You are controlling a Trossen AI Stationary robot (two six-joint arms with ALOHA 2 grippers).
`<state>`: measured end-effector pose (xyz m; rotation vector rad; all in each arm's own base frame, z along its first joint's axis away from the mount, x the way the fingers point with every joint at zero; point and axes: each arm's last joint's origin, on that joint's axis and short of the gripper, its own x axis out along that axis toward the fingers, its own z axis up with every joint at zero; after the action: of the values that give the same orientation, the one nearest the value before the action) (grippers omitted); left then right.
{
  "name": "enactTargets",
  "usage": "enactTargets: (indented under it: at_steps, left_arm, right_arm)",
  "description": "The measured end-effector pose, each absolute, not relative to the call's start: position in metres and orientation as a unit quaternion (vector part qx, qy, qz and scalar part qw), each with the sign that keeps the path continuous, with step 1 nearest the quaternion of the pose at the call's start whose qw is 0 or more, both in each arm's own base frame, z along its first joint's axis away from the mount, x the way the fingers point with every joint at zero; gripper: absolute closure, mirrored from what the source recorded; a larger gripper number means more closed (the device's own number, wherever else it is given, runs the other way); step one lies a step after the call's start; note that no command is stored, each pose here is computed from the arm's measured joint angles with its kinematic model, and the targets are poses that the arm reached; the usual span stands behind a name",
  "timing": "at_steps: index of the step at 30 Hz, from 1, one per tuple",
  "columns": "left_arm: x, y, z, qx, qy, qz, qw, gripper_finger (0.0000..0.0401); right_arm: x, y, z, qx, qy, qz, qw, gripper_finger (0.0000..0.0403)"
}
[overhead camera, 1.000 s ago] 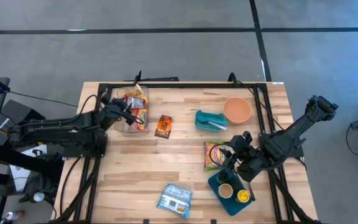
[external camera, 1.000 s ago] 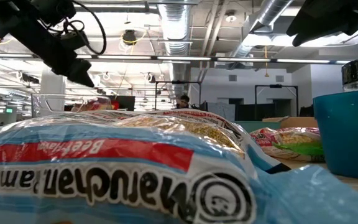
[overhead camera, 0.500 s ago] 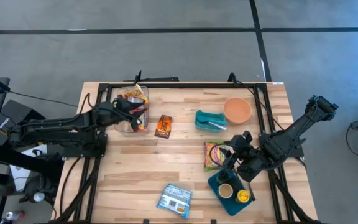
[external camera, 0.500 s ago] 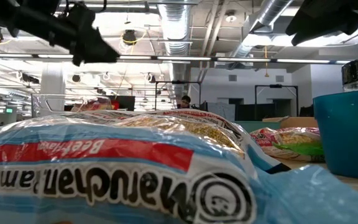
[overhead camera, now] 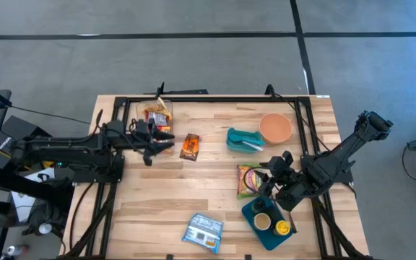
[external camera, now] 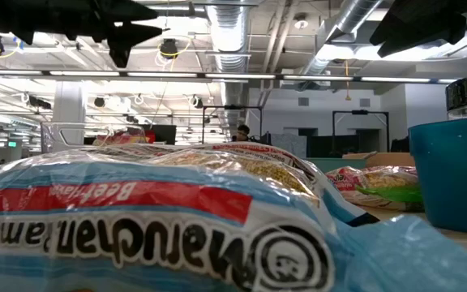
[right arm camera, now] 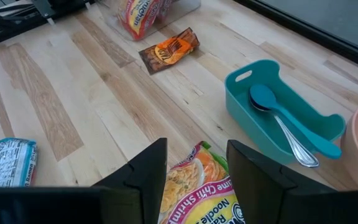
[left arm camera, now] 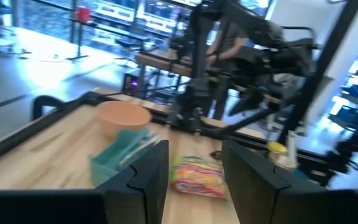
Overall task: Pick & Place Food Item
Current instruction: Put the blue noodle pack into the transparent bin
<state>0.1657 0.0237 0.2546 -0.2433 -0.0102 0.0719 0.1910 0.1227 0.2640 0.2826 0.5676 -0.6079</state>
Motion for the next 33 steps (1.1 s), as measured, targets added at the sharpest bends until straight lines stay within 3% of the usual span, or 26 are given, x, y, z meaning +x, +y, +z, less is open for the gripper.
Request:
enactTargets:
  at_steps: [33]
  left_arm:
    - [0.207, -0.052, 0.193, -0.083, 0.181, -0.133, 0.971, 0.0259]
  right_arm:
    - [0.192, 0.122, 0.265, 0.11, 0.271, -0.295, 0.91, 0.0242]
